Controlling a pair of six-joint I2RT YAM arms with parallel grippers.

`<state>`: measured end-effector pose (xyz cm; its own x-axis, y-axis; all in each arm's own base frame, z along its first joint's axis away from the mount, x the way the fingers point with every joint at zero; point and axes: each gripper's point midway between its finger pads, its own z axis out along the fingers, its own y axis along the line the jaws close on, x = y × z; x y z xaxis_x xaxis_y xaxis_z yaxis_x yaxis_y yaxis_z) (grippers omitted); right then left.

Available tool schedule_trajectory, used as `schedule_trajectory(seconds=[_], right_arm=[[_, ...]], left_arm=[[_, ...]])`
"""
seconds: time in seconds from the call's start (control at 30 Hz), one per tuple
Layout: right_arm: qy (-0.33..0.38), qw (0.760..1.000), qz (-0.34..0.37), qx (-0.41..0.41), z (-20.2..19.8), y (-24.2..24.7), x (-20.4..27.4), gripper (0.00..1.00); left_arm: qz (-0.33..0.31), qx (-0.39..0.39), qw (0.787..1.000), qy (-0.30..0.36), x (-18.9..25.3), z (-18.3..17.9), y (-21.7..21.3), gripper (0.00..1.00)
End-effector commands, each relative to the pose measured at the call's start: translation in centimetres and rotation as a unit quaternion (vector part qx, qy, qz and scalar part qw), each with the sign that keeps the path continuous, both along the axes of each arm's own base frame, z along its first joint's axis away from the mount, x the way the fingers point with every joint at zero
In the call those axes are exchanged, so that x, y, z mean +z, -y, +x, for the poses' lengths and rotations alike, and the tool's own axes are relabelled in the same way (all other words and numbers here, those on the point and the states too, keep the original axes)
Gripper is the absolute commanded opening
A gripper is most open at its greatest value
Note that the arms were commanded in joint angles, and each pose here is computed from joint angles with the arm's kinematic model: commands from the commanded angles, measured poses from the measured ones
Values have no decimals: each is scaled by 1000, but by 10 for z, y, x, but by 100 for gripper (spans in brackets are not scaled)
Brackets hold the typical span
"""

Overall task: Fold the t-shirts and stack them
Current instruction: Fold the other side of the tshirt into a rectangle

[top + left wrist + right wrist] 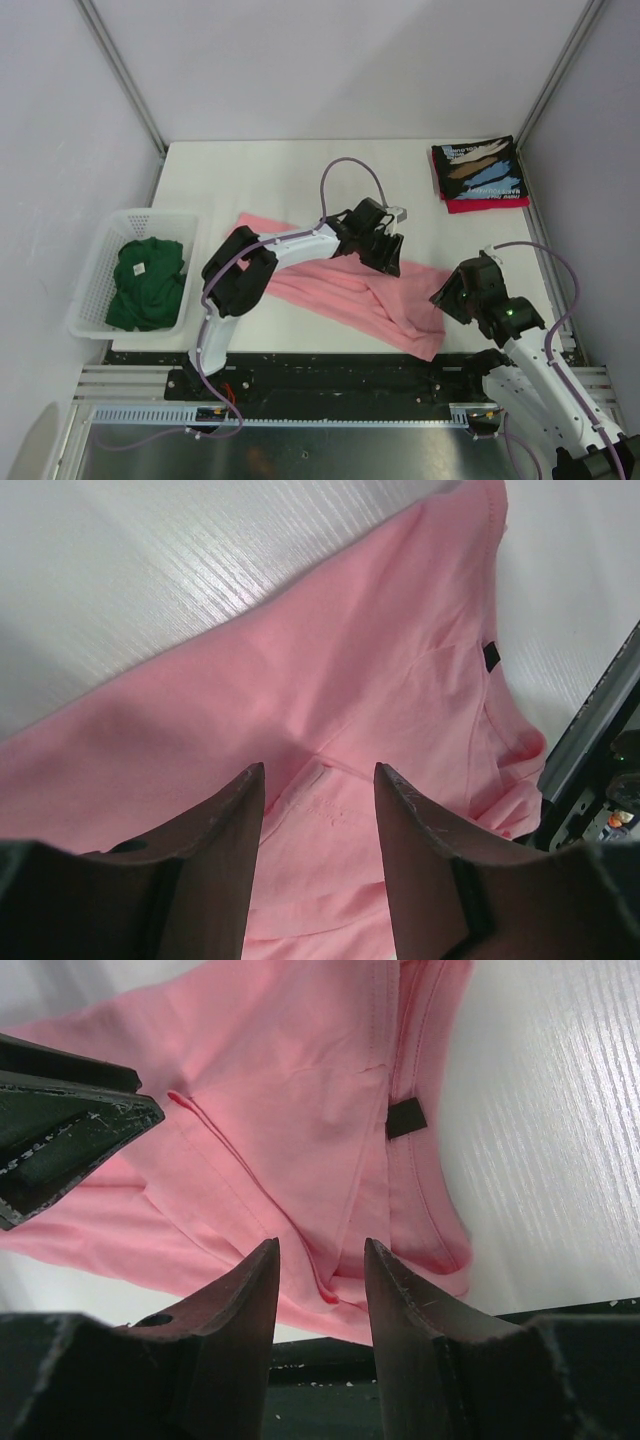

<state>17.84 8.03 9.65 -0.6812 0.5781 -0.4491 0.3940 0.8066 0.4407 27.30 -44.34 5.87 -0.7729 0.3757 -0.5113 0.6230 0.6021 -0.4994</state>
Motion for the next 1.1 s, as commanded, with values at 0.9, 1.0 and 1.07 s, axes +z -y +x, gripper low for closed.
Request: schedule_trajectory(seconds=[0.9, 1.0, 1.07], right_arm=[[-34, 998, 20, 52, -14, -22, -26, 44], [-42, 996, 24, 69, -23, -32, -31, 44], [-45, 995, 26, 79, -29, -40, -33, 44]], left_arm=[[15, 40, 998, 51, 26, -10, -20, 8], [16, 49, 997, 52, 26, -12, -26, 8], [16, 54, 997, 50, 24, -13, -28, 8]])
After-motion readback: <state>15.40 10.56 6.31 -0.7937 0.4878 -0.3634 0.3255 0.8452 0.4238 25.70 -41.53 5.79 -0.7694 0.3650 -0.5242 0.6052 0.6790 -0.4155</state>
